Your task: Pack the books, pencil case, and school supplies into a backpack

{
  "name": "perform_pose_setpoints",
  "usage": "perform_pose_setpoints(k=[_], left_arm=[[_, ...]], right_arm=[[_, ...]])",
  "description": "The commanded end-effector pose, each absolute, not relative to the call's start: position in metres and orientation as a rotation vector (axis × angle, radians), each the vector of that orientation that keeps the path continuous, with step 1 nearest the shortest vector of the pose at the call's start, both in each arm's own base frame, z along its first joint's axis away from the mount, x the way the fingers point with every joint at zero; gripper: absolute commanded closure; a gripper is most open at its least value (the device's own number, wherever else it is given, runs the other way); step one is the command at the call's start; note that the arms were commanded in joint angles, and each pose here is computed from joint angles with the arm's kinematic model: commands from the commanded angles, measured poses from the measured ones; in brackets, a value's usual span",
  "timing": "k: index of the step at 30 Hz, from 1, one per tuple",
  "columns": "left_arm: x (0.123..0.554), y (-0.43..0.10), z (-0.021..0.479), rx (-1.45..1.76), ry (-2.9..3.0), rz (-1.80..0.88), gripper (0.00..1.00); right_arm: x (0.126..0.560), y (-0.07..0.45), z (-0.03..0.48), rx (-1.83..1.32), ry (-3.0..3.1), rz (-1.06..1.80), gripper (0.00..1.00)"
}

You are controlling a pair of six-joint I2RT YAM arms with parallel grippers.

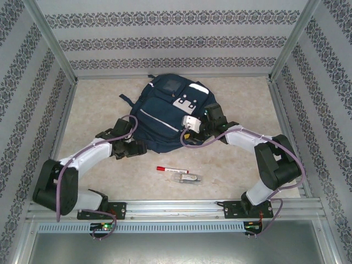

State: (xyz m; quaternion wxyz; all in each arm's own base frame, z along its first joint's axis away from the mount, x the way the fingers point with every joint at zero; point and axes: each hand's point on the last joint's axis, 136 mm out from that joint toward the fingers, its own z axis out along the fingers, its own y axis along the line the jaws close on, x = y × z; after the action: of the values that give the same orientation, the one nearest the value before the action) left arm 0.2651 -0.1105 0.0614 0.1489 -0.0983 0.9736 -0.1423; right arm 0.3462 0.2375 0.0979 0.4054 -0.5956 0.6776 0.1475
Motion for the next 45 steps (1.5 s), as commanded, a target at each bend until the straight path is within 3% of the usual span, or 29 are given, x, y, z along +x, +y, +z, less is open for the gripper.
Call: perform_pose_setpoints(k=[1,6,12,24,37,42,45], left_arm=[[0.275,-0.116,0.096,-0.367,2.724,-0.501,0.13],[0.312,-0.127,0.107,-0.398,2.646,-0.566,0.16],[0.335,-0.095,0.061,-0.618,2.688,-0.376,0.2],[0.288,-0.075,0.002,-0.635,2.902,-0.177,0.19],[0.278,-0.122,-0.004,-0.692,2.896,-0.438,0.22],[0.275,-0.148,-0.005,-0.609,2.913,-0.446,0.22],[0.275,-0.169,-0.008,-0.612,2.918,-0.525,0.23]], right_arm=[[0.35,0.242,0.092,-1.553,1.669,0.398,0.42],[0.356,0.243,0.069,-1.569,1.729,0.346,0.46],[0.347,0.249,0.071,-1.628,1.683,0.339,0.47],[0.336,0.26,0.078,-1.699,1.611,0.379,0.48],[0.321,0.267,0.081,-1.702,1.653,0.416,0.8],[0.338,0.256,0.083,-1.619,1.73,0.372,1.0],[0.34,0.258,0.097,-1.539,1.786,0.421,1.0]])
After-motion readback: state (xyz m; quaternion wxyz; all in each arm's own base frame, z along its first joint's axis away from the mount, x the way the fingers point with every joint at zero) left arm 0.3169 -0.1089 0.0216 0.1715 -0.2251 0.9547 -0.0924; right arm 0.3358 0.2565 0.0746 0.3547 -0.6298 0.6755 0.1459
